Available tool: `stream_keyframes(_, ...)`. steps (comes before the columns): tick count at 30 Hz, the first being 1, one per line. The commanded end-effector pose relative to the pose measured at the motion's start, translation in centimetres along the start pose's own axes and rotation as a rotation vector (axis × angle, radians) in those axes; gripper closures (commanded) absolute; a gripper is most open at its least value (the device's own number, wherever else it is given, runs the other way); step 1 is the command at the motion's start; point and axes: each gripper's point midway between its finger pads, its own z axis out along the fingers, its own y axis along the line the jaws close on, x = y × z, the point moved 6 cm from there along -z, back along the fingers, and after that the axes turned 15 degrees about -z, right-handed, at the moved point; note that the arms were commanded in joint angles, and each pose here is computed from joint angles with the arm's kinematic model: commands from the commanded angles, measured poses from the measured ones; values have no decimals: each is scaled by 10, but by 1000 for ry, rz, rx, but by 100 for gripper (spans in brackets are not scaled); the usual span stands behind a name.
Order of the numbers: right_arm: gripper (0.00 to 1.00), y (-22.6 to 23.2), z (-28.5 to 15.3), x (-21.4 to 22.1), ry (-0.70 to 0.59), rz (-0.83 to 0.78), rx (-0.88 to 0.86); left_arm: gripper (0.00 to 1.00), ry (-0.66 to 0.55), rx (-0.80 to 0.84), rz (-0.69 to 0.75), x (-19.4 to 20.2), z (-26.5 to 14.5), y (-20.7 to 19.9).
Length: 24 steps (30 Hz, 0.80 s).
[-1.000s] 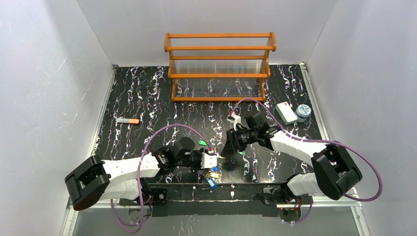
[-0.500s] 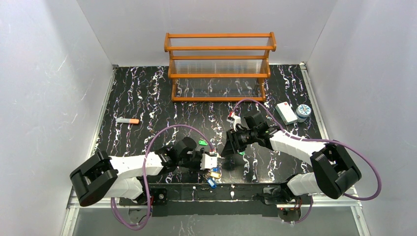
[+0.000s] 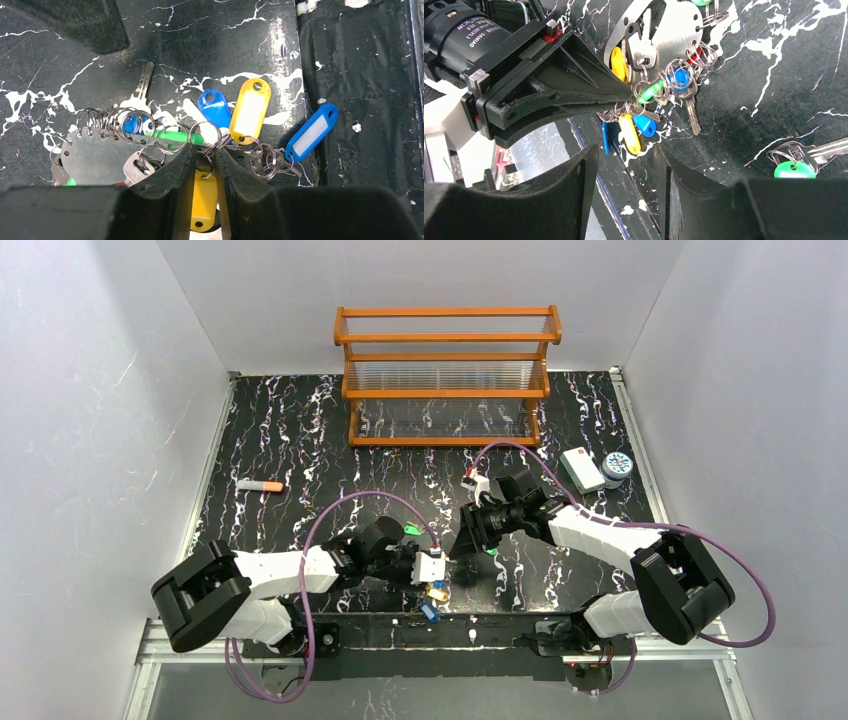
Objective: Put the keys on the keyring
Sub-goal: Pick up the keyring from the center of the board.
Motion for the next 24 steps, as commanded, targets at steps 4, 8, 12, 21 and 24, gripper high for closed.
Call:
stream_keyframes(4, 47, 0, 1, -5, -17, -11, -13, 88, -6, 27, 14, -5, 1, 1)
stream_keyframes(8, 47, 0, 0, -6, -20, -16, -14, 98, 3, 26, 9, -5, -1, 0)
stream_keyframes(12, 44, 2, -1, -5, -26, -36, -20, 100, 4, 12, -15, -8, -3, 1)
stream_keyframes(21, 34, 10, 5, -3, -56, -149, -18, 100, -67, -124, -292, -24, -5, 9)
stream_keyframes(24, 34, 13, 11, 0, -42, -188, -14, 100, -104, -158, -397, -30, -3, 10)
